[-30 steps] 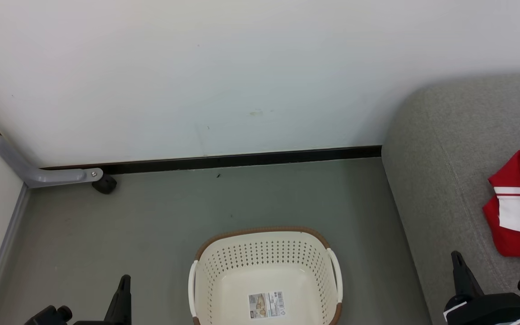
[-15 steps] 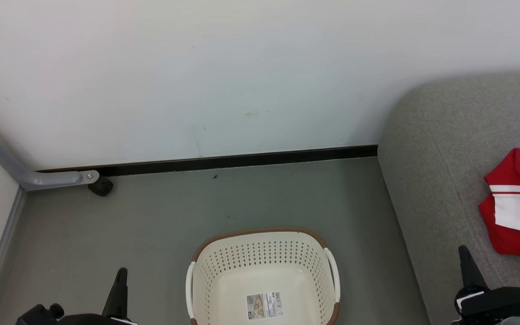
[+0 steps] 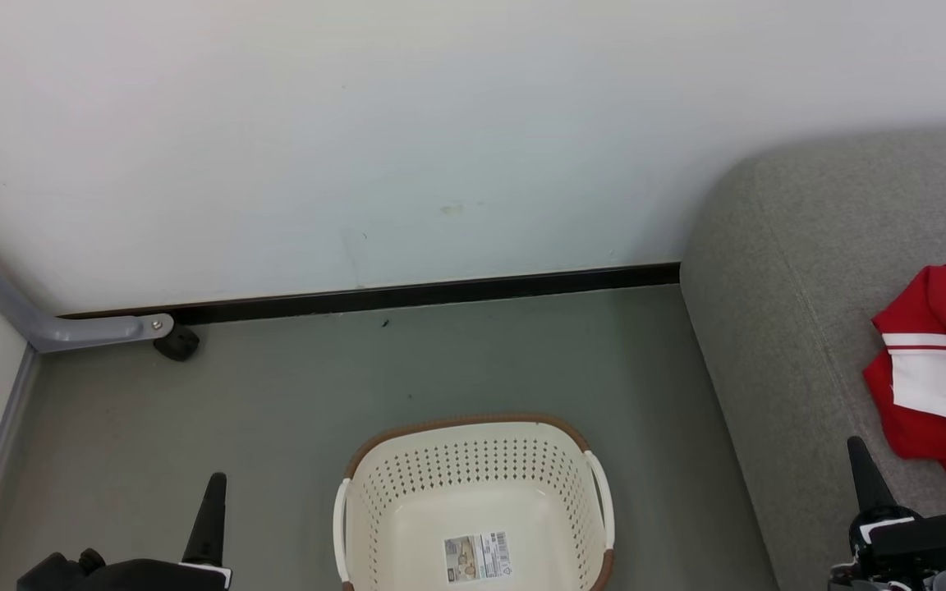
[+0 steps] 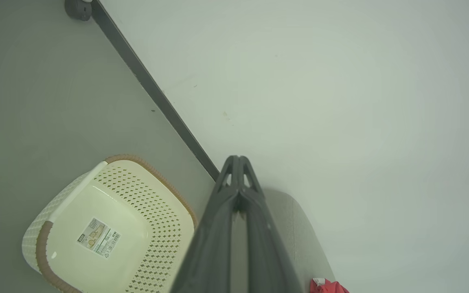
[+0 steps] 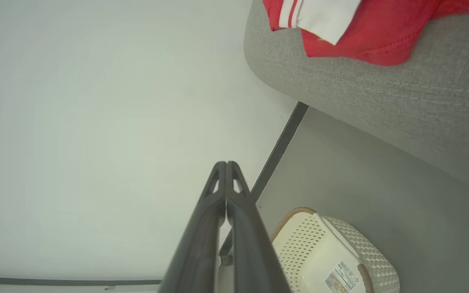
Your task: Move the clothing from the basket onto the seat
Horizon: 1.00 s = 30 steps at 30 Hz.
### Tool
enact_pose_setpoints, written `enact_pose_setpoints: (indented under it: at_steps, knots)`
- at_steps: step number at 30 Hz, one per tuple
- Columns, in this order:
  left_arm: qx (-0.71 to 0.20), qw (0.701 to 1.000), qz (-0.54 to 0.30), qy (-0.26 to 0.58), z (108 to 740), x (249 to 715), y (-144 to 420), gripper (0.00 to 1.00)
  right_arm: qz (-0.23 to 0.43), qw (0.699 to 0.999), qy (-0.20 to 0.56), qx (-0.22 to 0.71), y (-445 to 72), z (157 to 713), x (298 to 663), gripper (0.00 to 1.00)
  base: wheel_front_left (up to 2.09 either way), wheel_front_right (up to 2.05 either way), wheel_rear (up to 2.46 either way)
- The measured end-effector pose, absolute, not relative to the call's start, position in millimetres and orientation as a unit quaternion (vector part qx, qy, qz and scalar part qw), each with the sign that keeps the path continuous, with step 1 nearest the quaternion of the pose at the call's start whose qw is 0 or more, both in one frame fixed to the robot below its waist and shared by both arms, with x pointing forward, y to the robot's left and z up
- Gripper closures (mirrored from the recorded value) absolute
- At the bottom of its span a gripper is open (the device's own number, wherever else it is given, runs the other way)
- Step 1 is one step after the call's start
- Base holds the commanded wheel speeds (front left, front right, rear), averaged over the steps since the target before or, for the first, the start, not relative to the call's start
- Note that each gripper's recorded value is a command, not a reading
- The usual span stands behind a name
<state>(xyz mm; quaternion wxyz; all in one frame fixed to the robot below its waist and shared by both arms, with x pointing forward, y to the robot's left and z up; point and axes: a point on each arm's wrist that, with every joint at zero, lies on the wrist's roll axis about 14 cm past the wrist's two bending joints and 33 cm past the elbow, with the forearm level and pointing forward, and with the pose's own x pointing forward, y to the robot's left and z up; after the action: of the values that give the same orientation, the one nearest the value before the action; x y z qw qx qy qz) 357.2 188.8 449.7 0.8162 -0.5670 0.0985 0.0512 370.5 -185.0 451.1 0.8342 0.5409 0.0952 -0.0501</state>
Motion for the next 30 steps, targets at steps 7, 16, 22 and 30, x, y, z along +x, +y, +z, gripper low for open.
enact_pose_setpoints:
  at_steps: [7, 16, 22, 30]
  knots:
    - [-0.603, 0.792, 0.048, 0.086, 456.4, 363.4, 188.7, 1.00, -0.051, 0.805, 0.081, 0.586, -189.4, 457.0, 372.8, 1.00, 0.00, 0.00, 0.00]
    - [-0.654, 0.753, 0.040, 0.068, 464.3, 369.2, 188.7, 1.00, -0.053, 0.760, 0.059, 0.645, -197.7, 464.2, 374.4, 1.00, 0.00, 0.00, 0.00]
    - [-0.682, 0.729, 0.036, 0.057, 469.1, 372.7, 189.7, 1.00, -0.049, 0.731, 0.044, 0.679, -201.8, 470.2, 376.1, 1.00, 0.00, 0.00, 0.00]
    - [-0.706, 0.706, 0.027, 0.043, 475.8, 376.8, 190.1, 1.00, -0.047, 0.705, 0.030, 0.707, -206.7, 474.6, 376.5, 1.00, 0.00, 0.00, 0.00]
